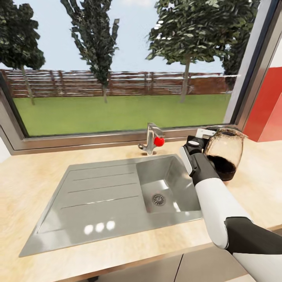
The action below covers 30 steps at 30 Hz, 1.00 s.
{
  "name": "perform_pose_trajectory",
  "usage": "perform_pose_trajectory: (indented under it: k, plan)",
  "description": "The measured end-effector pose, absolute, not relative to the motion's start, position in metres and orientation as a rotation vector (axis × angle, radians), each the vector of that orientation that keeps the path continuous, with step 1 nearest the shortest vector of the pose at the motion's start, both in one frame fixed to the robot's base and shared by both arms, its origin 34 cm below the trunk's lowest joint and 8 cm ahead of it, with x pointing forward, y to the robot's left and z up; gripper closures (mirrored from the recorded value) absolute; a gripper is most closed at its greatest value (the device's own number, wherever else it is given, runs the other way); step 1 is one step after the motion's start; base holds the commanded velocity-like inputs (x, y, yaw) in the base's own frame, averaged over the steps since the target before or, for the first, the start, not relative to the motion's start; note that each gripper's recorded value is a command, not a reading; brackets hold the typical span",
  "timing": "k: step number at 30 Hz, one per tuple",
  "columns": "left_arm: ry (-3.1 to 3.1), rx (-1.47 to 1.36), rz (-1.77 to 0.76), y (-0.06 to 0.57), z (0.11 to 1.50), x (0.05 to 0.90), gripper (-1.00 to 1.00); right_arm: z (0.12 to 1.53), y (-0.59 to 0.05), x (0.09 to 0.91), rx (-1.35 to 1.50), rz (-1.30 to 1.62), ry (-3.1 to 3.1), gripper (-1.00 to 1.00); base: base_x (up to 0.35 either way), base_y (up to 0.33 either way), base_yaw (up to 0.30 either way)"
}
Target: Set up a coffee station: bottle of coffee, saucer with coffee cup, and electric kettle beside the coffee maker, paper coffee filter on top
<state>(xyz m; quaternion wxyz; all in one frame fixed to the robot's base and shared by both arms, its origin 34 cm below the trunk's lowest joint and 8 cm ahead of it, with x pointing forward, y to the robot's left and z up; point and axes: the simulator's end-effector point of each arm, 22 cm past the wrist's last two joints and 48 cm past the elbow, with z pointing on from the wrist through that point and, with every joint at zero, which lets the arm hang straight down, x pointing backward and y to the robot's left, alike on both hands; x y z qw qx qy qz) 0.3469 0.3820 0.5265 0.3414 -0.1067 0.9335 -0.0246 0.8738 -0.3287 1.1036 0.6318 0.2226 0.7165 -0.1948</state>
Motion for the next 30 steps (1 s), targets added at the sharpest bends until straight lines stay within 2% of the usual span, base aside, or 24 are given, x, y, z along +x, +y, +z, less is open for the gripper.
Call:
perform_pose_trajectory:
  k: [9, 16, 30]
  plan:
    - [2.428, -0.277, -0.065, 0.382, 0.530, 0.347, -1.00, 1.121, -0.330, 0.872, 0.518, -0.440, 1.608, 1.00, -0.002, 0.000, 0.000]
    - [2.428, -0.277, -0.065, 0.382, 0.530, 0.347, -1.00, 1.125, -0.331, 0.871, 0.523, -0.437, 1.602, 1.00, -0.162, 0.000, 0.000]
    - [2.429, -0.277, -0.064, 0.382, 0.530, 0.347, -1.00, 1.124, -0.330, 0.872, 0.520, -0.437, 1.603, 1.00, -0.300, 0.000, 0.000]
